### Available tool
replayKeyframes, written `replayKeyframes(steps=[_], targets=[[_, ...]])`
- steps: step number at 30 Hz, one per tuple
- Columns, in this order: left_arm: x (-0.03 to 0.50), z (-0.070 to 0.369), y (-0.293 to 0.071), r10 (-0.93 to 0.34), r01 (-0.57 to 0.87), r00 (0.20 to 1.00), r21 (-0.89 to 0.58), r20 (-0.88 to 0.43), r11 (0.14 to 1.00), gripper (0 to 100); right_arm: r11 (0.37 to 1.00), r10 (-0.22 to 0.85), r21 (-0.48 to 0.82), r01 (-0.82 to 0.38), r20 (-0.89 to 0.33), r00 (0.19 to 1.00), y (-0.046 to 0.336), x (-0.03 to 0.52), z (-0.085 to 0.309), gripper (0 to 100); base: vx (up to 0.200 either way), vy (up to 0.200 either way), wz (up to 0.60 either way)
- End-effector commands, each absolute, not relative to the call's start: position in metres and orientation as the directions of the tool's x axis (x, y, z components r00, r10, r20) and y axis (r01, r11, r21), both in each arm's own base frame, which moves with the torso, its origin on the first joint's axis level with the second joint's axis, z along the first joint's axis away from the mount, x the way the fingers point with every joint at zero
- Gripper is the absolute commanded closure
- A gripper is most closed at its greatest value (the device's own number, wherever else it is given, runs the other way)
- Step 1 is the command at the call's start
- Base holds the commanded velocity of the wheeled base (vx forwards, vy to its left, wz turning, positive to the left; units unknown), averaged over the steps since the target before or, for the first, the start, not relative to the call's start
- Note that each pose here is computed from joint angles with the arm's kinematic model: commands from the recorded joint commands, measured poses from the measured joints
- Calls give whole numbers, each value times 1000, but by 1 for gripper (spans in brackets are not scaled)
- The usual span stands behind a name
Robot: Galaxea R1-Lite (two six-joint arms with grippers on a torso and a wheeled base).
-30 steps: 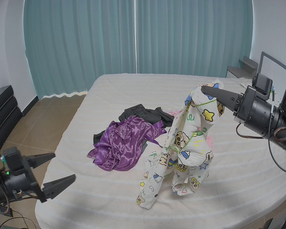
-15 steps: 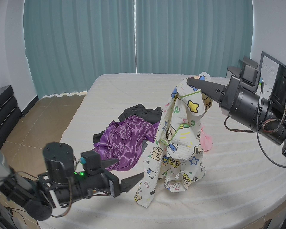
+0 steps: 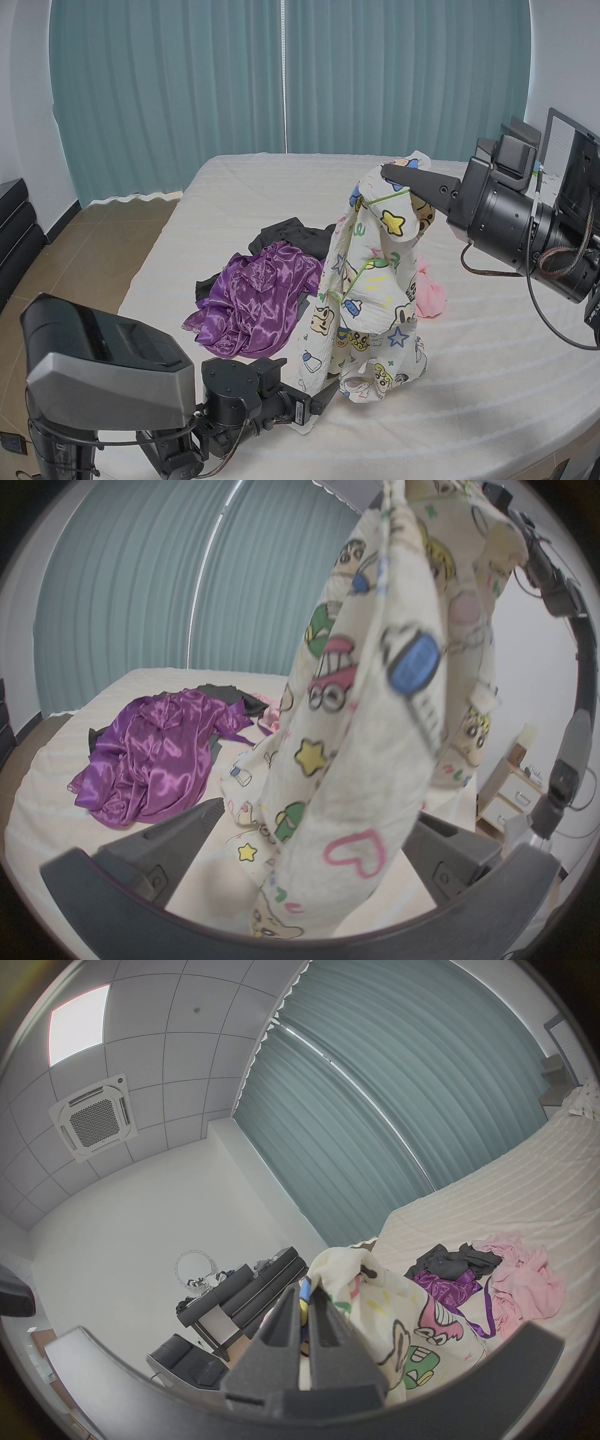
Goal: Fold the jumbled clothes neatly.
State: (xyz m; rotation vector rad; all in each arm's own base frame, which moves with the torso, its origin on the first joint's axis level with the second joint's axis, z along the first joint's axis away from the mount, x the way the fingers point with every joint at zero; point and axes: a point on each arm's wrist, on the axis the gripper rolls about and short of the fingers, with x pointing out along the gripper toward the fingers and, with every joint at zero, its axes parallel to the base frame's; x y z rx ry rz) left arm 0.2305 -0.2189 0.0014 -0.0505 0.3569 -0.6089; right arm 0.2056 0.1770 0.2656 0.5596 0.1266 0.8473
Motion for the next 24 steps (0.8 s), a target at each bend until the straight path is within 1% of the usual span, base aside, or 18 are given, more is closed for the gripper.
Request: replayKeyframes(steps=[1,6,10,16,17,23,24], targets=[[241,-12,-215,-528,514,783,-137,-328,847,0,528,740,516,-674,109,664,177,206,265,100,0,0,0],[251,-18,-217,-504,486,803,-141,-317,863,0,527,740,517,-675,112,663,177,205,265,100,0,0,0],[249,-29,-217,-501,487,791,-135,-352,863,0,528,740,518,-673,108,664,177,205,264,100,0,0,0],[242,-33,-211,-494,481,778,-138,-388,866,0,540,727,517,-664,112,678,172,208,265,100,0,0,0],[240,-34,-209,-492,479,774,-140,-398,867,100,543,723,517,-662,112,681,171,208,265,100,0,0,0],[226,-35,-195,-470,450,755,-159,-458,879,100,591,682,522,-615,85,727,154,213,257,100,0,0,0],[226,-35,-195,-470,450,755,-159,-458,879,100,591,682,522,-615,85,727,154,213,257,100,0,0,0]])
